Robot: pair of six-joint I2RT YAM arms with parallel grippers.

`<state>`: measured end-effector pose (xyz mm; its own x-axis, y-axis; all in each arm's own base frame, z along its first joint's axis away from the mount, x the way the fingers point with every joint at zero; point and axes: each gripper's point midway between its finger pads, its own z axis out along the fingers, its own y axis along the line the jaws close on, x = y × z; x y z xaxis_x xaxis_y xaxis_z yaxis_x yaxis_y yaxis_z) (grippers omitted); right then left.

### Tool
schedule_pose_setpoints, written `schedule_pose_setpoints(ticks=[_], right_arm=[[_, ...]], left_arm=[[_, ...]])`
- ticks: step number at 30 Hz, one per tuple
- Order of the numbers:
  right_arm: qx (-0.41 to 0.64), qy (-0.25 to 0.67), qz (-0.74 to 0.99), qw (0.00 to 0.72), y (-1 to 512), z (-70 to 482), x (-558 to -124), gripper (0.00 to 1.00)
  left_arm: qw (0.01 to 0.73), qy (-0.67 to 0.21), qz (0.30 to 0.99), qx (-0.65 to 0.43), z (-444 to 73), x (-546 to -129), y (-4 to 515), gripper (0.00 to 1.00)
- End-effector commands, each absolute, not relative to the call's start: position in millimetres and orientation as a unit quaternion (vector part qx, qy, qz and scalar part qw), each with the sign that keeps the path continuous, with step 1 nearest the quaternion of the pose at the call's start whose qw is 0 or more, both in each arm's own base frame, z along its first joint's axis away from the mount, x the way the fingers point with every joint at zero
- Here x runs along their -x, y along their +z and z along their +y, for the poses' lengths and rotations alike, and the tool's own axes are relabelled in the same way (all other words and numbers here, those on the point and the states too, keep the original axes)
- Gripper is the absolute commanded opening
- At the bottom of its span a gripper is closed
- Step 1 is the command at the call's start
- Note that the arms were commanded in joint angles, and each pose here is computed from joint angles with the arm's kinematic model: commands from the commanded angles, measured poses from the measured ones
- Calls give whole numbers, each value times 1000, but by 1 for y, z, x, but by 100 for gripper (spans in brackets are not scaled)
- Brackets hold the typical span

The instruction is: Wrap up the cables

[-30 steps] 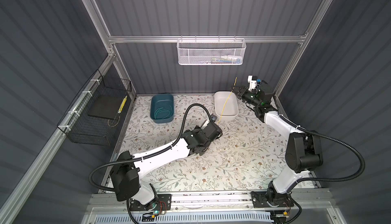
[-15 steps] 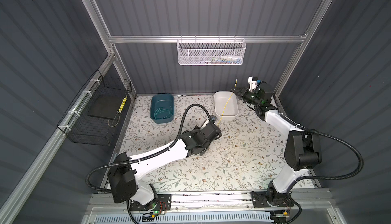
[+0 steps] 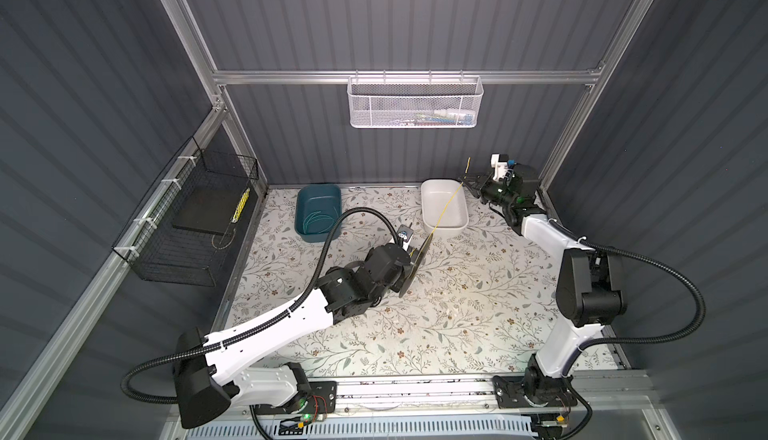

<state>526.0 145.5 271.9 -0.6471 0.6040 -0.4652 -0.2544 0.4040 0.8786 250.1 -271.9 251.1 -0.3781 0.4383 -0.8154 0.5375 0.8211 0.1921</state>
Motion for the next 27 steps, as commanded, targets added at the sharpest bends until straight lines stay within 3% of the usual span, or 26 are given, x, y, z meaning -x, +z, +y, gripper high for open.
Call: schedule_pose_setpoints(ticks=[1, 6, 14, 27], right_arm=[[-160, 506, 691, 491, 291, 97, -548, 0], [-165, 500, 702, 479, 260, 108, -531, 0], [-196, 492, 717, 454, 200, 115, -502, 0], [-212, 499, 718, 437, 159, 165, -444, 0]], left_arm=[[449, -85, 825, -332, -266, -225, 254, 0], [469, -157, 814, -306, -284, -229, 291, 0], [486, -316, 798, -164, -264, -282, 357, 0], [524, -390, 757, -13, -262, -338, 390, 0]])
